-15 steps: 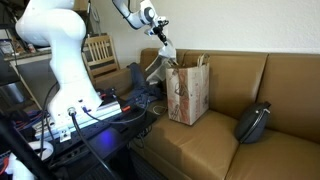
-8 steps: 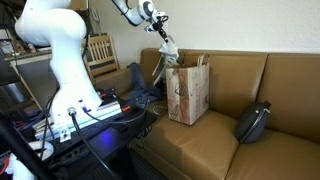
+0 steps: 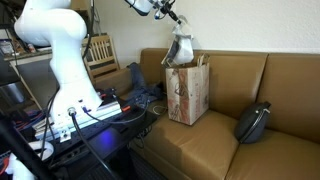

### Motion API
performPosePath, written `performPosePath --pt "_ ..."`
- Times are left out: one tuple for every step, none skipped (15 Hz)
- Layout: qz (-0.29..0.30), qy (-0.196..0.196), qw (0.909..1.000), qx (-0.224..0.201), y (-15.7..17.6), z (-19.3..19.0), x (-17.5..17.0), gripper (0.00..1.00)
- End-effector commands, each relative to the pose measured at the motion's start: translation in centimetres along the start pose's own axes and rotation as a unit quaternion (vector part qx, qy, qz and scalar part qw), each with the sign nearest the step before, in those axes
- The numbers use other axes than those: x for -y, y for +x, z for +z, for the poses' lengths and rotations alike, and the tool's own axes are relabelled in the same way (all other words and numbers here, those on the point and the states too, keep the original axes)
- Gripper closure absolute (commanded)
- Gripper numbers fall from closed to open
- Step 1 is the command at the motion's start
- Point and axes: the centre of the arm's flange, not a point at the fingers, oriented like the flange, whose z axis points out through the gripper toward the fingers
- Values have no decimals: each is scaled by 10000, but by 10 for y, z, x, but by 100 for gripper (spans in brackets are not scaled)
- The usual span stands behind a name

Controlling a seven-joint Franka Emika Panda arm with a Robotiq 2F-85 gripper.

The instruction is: Put the towel into the brown paper bag and put it on top of the jeans on the couch

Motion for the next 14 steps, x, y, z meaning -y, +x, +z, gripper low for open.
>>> performPosePath --pt "642 -189 9944 -812 52 -82 -11 99" --pt "778 -293 9905 -1095 65 -103 -16 99" --pt "864 -524 9859 -1330 76 -126 -21 99" --pt "857 -774 9817 -1513 88 -148 -27 99" --pt "857 -972 9784 -1613 98 -170 -33 99" --pt "831 -1150 9757 -1667 104 -193 -38 99" --pt "835 -1365 9715 -1749 108 -214 -43 99" --pt "849 -1515 9694 -1735 112 -235 -50 99" --pt "896 -1667 9661 -1757 115 -249 -57 99" --pt "916 -1737 9662 -1667 117 -263 -63 99" --pt "974 -1820 9655 -1591 118 -273 -66 99" --pt "1046 -1918 9638 -1530 119 -280 -67 99" --pt "1195 -1972 9615 -1494 120 -277 -70 99" --pt "1364 -1899 9611 -1469 117 -266 -74 99"
